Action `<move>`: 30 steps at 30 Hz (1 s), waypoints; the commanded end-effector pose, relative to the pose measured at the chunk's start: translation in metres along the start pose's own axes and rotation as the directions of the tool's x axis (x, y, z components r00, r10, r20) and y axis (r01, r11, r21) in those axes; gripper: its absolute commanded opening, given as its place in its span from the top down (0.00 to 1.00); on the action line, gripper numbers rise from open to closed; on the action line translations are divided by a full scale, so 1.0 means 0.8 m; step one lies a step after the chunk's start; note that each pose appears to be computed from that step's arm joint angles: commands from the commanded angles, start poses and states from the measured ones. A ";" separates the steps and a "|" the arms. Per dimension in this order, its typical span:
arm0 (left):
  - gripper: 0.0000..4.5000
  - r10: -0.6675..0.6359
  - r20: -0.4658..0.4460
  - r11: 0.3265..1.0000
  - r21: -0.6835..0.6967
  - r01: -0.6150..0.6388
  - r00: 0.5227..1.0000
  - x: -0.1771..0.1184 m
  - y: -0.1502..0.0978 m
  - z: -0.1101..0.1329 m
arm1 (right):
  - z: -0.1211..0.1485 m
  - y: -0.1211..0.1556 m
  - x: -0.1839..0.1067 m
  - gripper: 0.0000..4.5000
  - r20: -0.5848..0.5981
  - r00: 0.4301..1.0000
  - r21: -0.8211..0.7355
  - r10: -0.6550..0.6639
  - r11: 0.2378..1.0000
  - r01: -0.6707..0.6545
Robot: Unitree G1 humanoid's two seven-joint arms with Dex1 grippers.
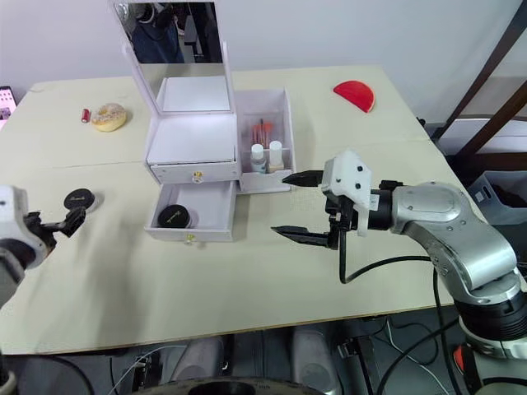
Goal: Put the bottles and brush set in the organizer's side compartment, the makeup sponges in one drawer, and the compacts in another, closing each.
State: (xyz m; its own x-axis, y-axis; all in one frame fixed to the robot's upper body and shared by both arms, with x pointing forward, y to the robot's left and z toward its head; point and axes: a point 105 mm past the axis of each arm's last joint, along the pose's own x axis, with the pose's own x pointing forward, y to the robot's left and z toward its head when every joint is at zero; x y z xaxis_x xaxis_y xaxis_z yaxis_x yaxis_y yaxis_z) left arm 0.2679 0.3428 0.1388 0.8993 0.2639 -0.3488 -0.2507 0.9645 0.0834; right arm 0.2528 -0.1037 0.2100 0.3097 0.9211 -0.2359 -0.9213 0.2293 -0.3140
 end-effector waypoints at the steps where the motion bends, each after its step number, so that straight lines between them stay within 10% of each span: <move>1: 0.01 0.052 -0.032 0.998 0.033 -0.051 0.998 0.020 0.012 0.004 | 0.015 0.001 0.001 0.00 0.026 1.000 -0.049 -0.005 0.999 0.006; 24: 0.01 0.000 -0.116 1.000 0.017 0.002 0.993 0.106 -0.003 -0.015 | 0.021 0.007 0.003 0.00 0.028 0.999 -0.033 -0.041 0.999 0.042; 30: 0.40 -0.013 -0.107 1.000 0.016 0.015 0.994 0.104 -0.008 -0.011 | 0.021 0.007 0.003 0.00 0.026 0.999 -0.033 -0.041 0.999 0.042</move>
State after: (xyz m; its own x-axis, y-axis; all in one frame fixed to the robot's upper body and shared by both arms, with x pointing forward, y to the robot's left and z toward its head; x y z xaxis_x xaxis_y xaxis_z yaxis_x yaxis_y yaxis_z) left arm 0.3416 0.3596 0.0997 0.8605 0.2451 -0.4466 -0.2361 0.9687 0.0768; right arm 0.2497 -0.0964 0.2135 0.3451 0.9117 -0.2228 -0.9103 0.2674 -0.3159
